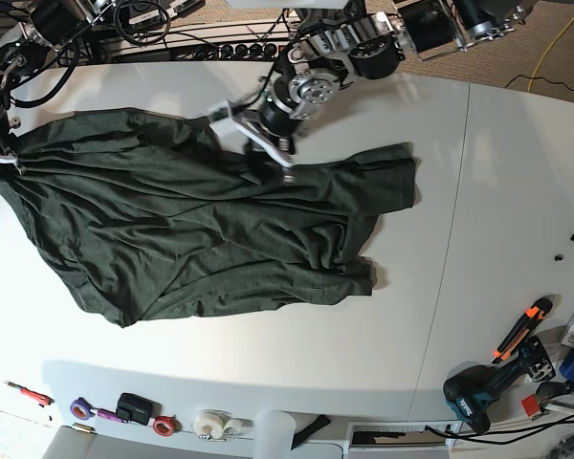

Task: Layout the t-shirt on the table in an organized manner, then fold the t-shirt properly
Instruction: 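Grasp the shirt edge with the left gripper and lift it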

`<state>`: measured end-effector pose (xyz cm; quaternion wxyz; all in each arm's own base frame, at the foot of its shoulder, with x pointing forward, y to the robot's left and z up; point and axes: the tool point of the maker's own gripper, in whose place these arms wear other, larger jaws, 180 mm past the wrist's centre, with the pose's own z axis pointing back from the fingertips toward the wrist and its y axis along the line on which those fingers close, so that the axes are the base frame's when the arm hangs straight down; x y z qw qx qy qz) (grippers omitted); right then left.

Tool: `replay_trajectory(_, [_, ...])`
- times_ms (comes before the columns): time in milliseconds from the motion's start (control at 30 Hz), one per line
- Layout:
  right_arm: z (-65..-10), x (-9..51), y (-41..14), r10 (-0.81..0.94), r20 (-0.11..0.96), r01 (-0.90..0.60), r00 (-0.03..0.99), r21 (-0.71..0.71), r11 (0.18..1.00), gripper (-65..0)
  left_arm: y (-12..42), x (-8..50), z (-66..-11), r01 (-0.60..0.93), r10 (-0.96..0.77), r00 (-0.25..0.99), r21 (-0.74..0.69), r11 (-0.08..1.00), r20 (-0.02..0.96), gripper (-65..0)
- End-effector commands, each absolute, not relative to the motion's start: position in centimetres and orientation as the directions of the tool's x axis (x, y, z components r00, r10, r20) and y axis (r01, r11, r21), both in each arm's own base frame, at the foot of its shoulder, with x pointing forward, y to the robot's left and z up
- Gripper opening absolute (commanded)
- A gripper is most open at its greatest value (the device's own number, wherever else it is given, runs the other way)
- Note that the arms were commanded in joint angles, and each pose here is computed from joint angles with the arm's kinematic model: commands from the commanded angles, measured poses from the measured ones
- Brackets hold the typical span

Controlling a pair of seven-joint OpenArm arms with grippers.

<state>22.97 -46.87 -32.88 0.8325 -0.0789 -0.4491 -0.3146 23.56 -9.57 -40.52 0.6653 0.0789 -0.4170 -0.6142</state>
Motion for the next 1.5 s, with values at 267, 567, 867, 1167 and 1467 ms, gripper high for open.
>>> replay_trajectory(267, [-30.1, 23.9, -48.2, -0.393, 0.856, 0.588, 0.335, 0.136, 0.798, -65.0, -4.9, 17.9, -37.4, 0.895, -0.856, -0.058, 0.407, 0.182, 0.513, -65.0])
replay_trajectory(567, [-30.0, 23.8, -48.4, -0.382, 0.858, 0.593, 0.343, 0.118, 0.797, -65.0, -5.7, 13.8, -33.4, 0.927, -0.786, -0.126, 0.354, 0.125, 0.606, -65.0])
replay_trajectory(867, [-30.1, 23.8, -48.4, -0.383, 0.857, 0.593, 0.345, 0.118, 0.797, -65.0, -5.7, 13.8, -33.4, 0.928, -0.785, -0.124, 0.352, 0.125, 0.606, -65.0])
replay_trajectory(1167, [-30.2, 23.7, -48.4, -0.386, 0.853, 0.593, 0.35, 0.118, 0.797, -65.0, -8.0, 15.6, -32.8, 0.889, -0.722, -0.166, 0.418, 0.185, 0.672, -65.0])
replay_trajectory(1467, [-30.2, 23.7, -48.4, -0.387, 0.853, 0.593, 0.351, 0.117, 0.797, -65.0, -9.9, 19.1, -38.4, 0.904, -0.796, -0.089, 0.385, 0.188, 0.599, -65.0])
